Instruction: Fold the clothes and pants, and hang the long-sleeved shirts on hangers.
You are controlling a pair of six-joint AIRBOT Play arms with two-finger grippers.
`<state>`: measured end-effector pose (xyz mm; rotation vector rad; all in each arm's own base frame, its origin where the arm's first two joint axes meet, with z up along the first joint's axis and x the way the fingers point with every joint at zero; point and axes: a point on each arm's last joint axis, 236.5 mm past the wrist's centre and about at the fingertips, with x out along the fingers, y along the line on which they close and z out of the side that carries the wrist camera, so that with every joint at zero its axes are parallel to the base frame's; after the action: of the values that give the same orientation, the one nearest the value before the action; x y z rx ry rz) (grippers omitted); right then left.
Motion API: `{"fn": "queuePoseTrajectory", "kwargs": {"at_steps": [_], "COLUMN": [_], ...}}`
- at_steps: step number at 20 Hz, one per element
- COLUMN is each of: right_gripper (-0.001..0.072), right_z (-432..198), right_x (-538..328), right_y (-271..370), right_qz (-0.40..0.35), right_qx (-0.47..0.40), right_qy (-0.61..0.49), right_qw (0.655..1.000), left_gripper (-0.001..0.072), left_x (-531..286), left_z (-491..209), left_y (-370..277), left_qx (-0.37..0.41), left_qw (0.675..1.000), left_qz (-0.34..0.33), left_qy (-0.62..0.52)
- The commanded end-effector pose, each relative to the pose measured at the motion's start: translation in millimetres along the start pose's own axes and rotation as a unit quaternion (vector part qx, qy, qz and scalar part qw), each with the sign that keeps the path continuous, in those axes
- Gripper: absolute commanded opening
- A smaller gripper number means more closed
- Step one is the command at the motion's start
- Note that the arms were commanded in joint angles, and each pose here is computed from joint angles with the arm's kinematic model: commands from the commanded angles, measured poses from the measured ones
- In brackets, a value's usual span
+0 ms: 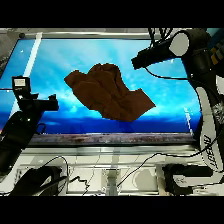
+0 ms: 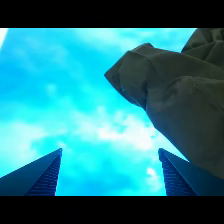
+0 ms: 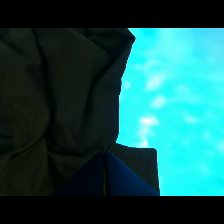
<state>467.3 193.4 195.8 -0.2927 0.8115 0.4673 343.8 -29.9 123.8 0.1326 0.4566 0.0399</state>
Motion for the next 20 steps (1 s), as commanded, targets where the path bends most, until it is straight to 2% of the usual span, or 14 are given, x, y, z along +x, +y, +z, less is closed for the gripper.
{"fn": "queuePoseTrajectory", "kwargs": {"at_steps": [1,6,11,13,16,20], "right_gripper": [0.0012,0.0012,0.0011,0.0012,0.0012,0.0011], "right_z": [0.2,0.2,0.2,0.2,0.4,0.9], "right_x": [-0.4,-0.4,-0.4,-0.4,-0.4,-0.4], "right_y": [0.4,0.4,0.4,0.4,0.6,0.6], "right_qz": [0.000,0.000,0.000,0.000,0.000,0.000], "right_qx": [0.000,0.000,0.000,0.000,0.000,0.000], "right_qy": [0.000,0.000,0.000,0.000,-0.001,-0.002], "right_qw": [1.000,1.000,1.000,1.000,1.000,1.000], "left_gripper": [0.0692,0.0692,0.0693,0.0692,0.0692,0.0692], "left_x": [0.1,0.0,1.6,17.0,54.1,83.1], "left_z": [-0.3,-2.6,31.1,17.5,-33.0,-84.1], "left_y": [-0.1,-4.7,-35.6,-41.3,-28.3,-2.3], "left_qx": [-0.002,-0.017,-0.023,-0.041,-0.116,-0.255], "left_qw": [1.000,1.000,0.995,0.996,0.991,0.958], "left_qz": [-0.001,-0.010,-0.073,-0.074,-0.029,0.042], "left_qy": [0.001,0.005,-0.066,-0.040,0.052,0.124]}}
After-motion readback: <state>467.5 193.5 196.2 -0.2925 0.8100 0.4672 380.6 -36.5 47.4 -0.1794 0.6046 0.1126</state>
